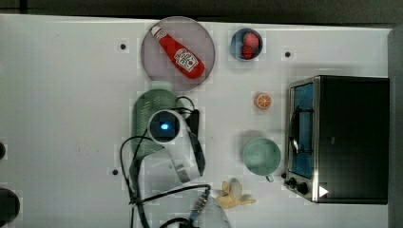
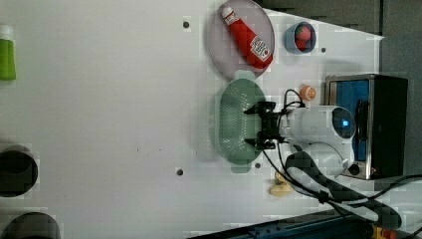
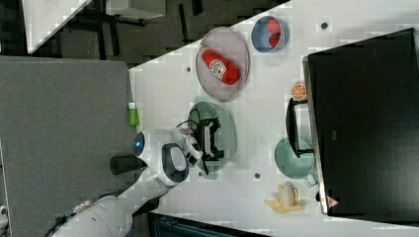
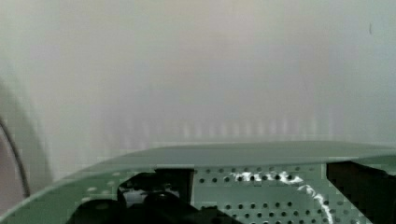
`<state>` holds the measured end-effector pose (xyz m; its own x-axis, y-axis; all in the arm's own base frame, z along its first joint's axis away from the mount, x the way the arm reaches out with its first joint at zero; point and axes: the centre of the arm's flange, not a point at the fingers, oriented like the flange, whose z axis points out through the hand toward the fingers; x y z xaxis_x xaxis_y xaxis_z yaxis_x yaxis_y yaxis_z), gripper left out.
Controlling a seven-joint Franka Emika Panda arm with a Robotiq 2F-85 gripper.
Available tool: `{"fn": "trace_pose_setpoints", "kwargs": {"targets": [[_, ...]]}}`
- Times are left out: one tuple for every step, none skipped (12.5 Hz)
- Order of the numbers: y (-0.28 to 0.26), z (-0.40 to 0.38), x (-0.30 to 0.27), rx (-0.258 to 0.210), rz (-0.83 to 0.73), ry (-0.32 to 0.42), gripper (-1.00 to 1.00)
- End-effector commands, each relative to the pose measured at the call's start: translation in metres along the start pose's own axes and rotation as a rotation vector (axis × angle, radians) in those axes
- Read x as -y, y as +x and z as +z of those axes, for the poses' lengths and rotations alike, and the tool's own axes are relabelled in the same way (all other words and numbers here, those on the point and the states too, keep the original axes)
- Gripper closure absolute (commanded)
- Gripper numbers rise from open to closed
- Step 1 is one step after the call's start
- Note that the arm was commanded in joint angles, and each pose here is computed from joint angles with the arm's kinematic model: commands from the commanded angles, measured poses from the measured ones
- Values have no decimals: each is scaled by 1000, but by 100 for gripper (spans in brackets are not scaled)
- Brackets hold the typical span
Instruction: Drag strainer left to right.
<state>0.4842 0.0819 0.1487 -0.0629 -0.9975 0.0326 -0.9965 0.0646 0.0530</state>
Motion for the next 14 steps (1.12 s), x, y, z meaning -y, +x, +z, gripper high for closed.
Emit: {"fn": "trace_pose_setpoints", "kwargs": {"targets": [[38,0,4,-22,-83,1,-100],[51,1,6,-30,-87,2,-100],[64,2,8,-38,-92,1,-100],[76,2,9,-44,-101,4,-100],[89,3,10,-50,-101,7,-100],[101,3,11,-57,-104,11,-100],[113,4,12,-64,-98,11,-100],[125,4,12,-71,-77,9,-100],[135,4,11,-77,-65,9,-100],[144,5,11,-82,-62,7,-100],[152,5,10,-87,-59,7,-100],[160,5,10,-91,-59,12,-100],[165,5,10,-94,-78,13,-100],[166,4,11,-95,-127,15,-100]]}}
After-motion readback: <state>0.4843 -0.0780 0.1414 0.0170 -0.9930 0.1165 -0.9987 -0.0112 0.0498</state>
